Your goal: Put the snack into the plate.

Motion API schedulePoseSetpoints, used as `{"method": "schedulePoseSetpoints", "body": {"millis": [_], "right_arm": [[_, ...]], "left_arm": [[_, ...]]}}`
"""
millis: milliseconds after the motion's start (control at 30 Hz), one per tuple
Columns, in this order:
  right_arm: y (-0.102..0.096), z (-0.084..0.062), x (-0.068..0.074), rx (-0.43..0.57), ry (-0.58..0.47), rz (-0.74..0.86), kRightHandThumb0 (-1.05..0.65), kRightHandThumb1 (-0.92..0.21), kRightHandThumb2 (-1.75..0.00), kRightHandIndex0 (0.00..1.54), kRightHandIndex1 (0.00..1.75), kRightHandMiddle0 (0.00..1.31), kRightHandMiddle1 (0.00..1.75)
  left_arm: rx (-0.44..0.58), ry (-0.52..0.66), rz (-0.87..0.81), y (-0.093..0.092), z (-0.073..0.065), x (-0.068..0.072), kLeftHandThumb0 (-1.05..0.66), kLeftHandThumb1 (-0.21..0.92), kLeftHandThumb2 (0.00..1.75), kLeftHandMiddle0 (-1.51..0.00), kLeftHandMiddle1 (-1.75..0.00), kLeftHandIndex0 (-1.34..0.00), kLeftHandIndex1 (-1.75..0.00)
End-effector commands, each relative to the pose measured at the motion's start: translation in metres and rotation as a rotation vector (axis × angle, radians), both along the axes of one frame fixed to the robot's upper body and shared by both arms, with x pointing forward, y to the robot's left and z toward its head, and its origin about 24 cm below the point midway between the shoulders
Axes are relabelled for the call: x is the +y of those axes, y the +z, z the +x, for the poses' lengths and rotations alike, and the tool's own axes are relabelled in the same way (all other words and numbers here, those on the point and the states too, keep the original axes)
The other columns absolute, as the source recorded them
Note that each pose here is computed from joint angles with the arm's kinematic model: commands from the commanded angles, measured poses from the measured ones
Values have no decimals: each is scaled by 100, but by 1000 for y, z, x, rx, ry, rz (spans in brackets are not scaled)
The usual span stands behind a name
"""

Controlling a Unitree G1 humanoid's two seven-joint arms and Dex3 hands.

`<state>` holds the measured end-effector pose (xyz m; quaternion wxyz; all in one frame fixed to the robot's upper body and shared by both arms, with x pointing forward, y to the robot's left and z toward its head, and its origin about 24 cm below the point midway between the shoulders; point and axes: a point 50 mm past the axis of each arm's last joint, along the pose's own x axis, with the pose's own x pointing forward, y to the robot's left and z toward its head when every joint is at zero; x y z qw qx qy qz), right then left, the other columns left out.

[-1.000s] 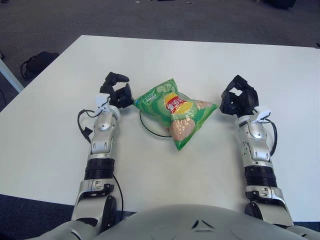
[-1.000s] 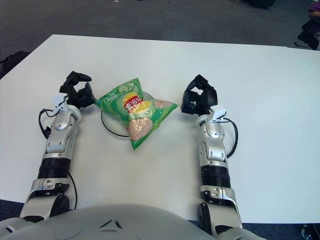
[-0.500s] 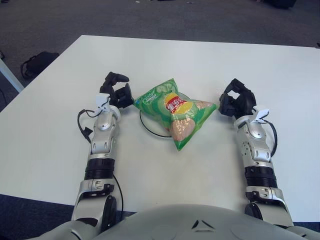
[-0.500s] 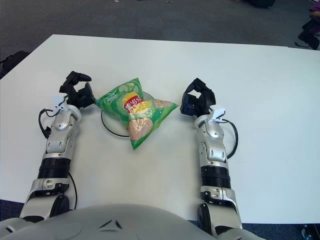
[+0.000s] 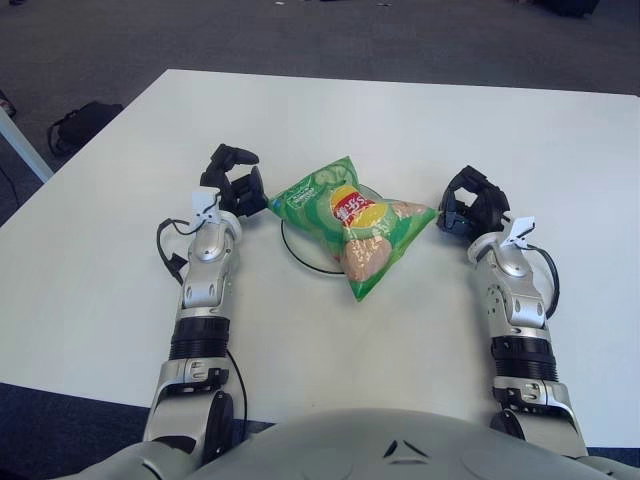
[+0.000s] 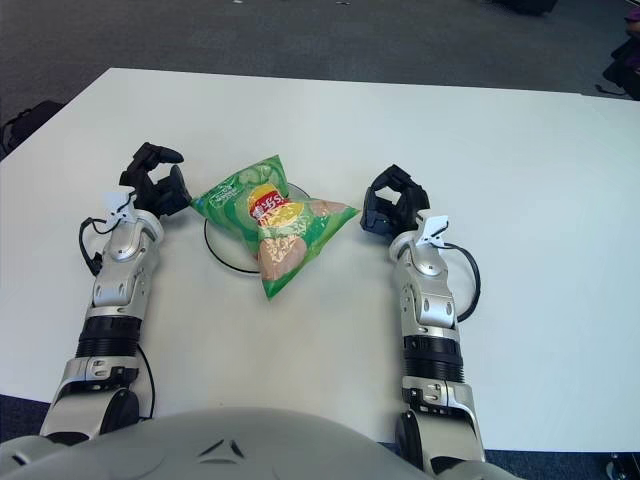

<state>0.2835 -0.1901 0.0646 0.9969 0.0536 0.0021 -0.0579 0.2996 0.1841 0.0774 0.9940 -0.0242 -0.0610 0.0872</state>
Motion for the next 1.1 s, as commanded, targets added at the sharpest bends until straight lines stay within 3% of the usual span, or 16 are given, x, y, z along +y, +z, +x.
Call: {"method": "schedulePoseSetpoints", "body": {"millis": [0,1067], "right_arm": [[-23,-12,-2,112,-15,20,-49,-29,-134,125,175,63,175],[-20,-14,-2,174,-8,-34,-49,-31,-132,126,175,62,175]], "left_arm": [[11,-5,-6,-5,-3,0,-45,40,121,-116,-175,-54,-175],[13,-3,4,-7,-3,-1,-45,42,118,-118,-175,-53,-175]]}}
